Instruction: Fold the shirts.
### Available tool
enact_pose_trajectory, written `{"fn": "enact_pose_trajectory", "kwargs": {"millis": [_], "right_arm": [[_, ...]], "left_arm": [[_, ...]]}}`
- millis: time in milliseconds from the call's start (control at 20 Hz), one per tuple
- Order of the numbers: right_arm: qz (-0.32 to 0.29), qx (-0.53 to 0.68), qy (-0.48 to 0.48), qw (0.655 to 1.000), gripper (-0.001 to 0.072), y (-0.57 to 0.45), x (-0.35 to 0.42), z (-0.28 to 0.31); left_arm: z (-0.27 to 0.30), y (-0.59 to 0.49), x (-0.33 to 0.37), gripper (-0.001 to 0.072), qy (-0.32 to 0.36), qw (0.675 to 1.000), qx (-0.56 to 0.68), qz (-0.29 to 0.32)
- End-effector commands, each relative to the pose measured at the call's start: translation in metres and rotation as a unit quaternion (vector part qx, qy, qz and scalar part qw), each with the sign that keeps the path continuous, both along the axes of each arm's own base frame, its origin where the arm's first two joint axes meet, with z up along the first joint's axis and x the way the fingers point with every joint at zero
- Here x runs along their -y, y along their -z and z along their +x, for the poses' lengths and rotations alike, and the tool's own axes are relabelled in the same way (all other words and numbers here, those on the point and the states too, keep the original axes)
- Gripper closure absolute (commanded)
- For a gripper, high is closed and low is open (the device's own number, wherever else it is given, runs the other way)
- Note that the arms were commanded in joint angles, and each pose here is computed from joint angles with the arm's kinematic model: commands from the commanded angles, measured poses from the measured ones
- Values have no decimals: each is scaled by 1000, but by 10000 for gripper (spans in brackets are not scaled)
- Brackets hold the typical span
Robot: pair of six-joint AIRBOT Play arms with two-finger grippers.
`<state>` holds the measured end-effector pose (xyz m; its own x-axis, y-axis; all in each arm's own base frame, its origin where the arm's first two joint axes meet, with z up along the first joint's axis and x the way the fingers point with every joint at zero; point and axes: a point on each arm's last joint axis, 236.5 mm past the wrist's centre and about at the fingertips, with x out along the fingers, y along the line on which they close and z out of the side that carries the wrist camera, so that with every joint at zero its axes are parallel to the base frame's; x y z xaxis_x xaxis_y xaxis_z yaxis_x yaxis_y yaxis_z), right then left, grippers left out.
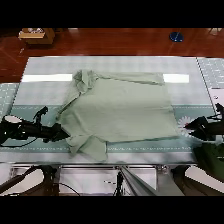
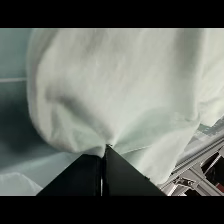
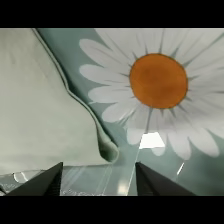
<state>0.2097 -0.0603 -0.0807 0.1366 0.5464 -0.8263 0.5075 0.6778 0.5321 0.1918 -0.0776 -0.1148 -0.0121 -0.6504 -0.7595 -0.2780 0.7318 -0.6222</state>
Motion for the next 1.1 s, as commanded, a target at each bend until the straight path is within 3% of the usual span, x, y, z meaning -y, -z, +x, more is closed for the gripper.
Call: {"fn": "enact_pose_trajectory", "kwargs": {"millis": [0, 350, 400, 450, 500, 550, 700, 850, 950, 1050], "right_arm": [[9, -1, 33, 999, 180, 16, -9, -2], [-9, 8, 17, 1000, 193, 34, -34, 12], [-13, 7, 15, 1000, 267, 35, -40, 16], [-11, 8, 7, 1000, 391, 34, -46, 18], [-4, 11, -8, 1000, 613, 32, -54, 19], [10, 15, -21, 1000, 686, 28, -64, 19], [90, 92, -45, 991, 686, -17, -93, 44], [131, 269, 0, 954, 686, -125, -96, 116], [129, 418, 26, 899, 686, -230, -89, 153], [111, 543, 16, 832, 686, -338, -90, 157]], "left_arm": [[0, -1, 1, 688, 2, 1000, 0, -4], [-2, -2, 2, 689, 3, 1000, -2, -6], [-2, -2, 2, 689, 3, 1000, -2, -6], [-2, -2, 2, 688, 4, 1000, -1, -6], [-1, -2, 2, 689, 3, 1000, -1, -6], [1, -3, 2, 688, 2, 1000, 2, -7], [22, -27, 6, 690, 2, 999, 35, -31], [88, -116, 11, 690, -1, 982, 177, -68], [135, -221, 12, 690, -9, 941, 328, -75], [152, -353, 16, 690, 4, 870, 490, -63]]}}
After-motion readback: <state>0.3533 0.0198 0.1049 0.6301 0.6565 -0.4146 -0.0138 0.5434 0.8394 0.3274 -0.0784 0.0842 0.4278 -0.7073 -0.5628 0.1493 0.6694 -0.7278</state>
